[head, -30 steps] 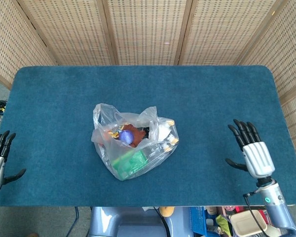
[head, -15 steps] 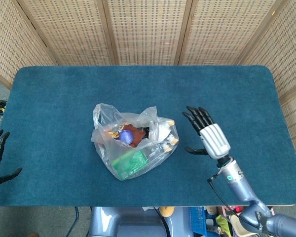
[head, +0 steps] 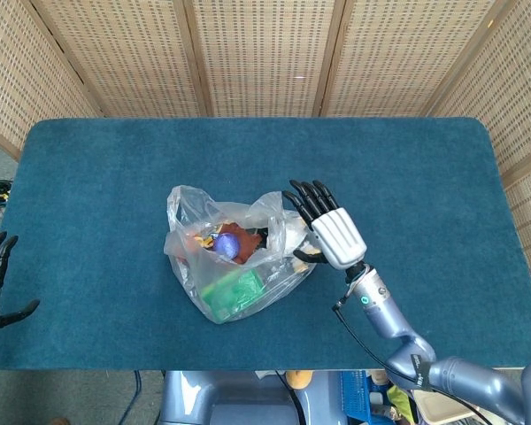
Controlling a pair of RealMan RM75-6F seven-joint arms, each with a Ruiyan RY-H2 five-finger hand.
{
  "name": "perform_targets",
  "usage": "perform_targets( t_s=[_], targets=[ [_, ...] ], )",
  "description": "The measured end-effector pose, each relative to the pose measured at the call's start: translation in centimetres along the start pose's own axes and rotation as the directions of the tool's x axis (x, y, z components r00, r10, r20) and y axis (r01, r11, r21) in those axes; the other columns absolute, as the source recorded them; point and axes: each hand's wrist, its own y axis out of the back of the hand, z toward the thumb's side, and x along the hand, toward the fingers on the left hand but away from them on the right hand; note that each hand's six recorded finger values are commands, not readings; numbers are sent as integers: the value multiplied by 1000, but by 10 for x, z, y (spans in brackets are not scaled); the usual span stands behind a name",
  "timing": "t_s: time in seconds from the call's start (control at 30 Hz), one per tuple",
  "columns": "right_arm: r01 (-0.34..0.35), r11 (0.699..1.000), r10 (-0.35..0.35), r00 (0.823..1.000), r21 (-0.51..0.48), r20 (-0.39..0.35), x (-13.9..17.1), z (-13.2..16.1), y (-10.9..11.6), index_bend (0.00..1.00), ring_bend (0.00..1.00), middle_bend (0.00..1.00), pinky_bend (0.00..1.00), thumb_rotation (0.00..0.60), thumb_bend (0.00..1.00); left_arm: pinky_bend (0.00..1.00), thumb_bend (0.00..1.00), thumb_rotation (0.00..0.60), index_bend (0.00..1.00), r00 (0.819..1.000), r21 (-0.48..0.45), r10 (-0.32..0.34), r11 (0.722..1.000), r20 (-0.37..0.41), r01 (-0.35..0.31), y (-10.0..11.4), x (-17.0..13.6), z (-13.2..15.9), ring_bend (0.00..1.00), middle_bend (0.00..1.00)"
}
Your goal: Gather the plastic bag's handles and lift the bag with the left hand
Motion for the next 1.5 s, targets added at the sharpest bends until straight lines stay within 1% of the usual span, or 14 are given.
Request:
perform_targets(
  t_s=[0.27, 0.47, 0.53, 0.63, 0.8, 0.97, 1.07, 1.1, 1.2, 1.27, 1.33, 1.4, 1.47, 1.5],
  targets=[
    [36, 996, -35, 999, -87, 19, -22, 13, -5, 0, 0, 0, 0, 600, 0, 0, 179, 600, 0, 1000, -7, -1, 1000, -10, 1, 1, 3, -4, 0, 0],
    [60, 981, -54, 998, -185, 37, -36, 27, -20, 0, 0, 0, 0, 600, 0, 0, 180, 600, 0, 1000, -9, -12, 1000, -17, 12, -2, 6, -6, 0, 0],
    [77, 970, -67, 996, -231, 50, -41, 32, -25, 0, 0, 0, 0, 600, 0, 0, 180, 600, 0, 1000, -9, -14, 1000, -19, 14, -2, 6, -6, 0, 0],
    [115, 953, -98, 993, -281, 73, -48, 36, -27, 0, 0, 0, 0, 600, 0, 0, 180, 600, 0, 1000, -10, -16, 1000, -23, 16, -2, 7, -7, 0, 0],
    [187, 928, -162, 981, -321, 104, -60, 41, -21, 0, 0, 0, 0, 600, 0, 0, 180, 600, 0, 999, -20, -16, 1000, -39, 16, -1, 10, -11, 0, 0],
    [230, 905, -202, 973, -357, 117, -68, 46, -17, 0, 0, 0, 0, 600, 0, 0, 180, 600, 0, 999, -17, -26, 1000, -41, 26, -3, 12, -11, 0, 0],
    [255, 879, -220, 966, -403, 132, -71, 47, -15, 0, 0, 0, 0, 600, 0, 0, 181, 600, 0, 999, -16, -30, 999, -42, 29, -4, 13, -11, 0, 0],
    [265, 865, -227, 964, -426, 140, -72, 48, -14, 0, 0, 0, 0, 600, 0, 0, 181, 600, 0, 999, -16, -31, 999, -43, 30, -4, 13, -11, 0, 0],
    [289, 835, -243, 957, -468, 158, -74, 49, -10, 0, 0, 0, 0, 600, 0, 0, 181, 600, 0, 998, -15, -33, 999, -44, 32, -5, 14, -11, 0, 0],
    [295, 827, -249, 955, -478, 160, -74, 50, -9, 0, 0, 0, 0, 600, 4, 0, 179, 600, 0, 998, -15, -35, 999, -45, 34, -5, 14, -11, 0, 0],
    [299, 823, -254, 954, -483, 158, -74, 50, -6, 0, 0, 0, 0, 600, 39, 0, 180, 600, 0, 998, -15, -35, 999, -44, 34, -5, 14, -11, 0, 0],
    [303, 819, -260, 953, -487, 156, -73, 51, -3, 0, 0, 0, 0, 600, 114, 0, 180, 600, 0, 998, -15, -35, 999, -43, 34, -5, 14, -10, 0, 0],
    [306, 814, -263, 952, -494, 155, -72, 51, -1, 0, 0, 0, 0, 600, 224, 0, 179, 600, 0, 999, -15, -36, 999, -40, 35, -5, 14, -9, 0, 0],
    [307, 811, -265, 952, -498, 155, -71, 52, 1, 0, 0, 0, 0, 600, 258, 0, 180, 600, 0, 999, -15, -36, 999, -39, 36, -5, 14, -9, 0, 0]
  ],
)
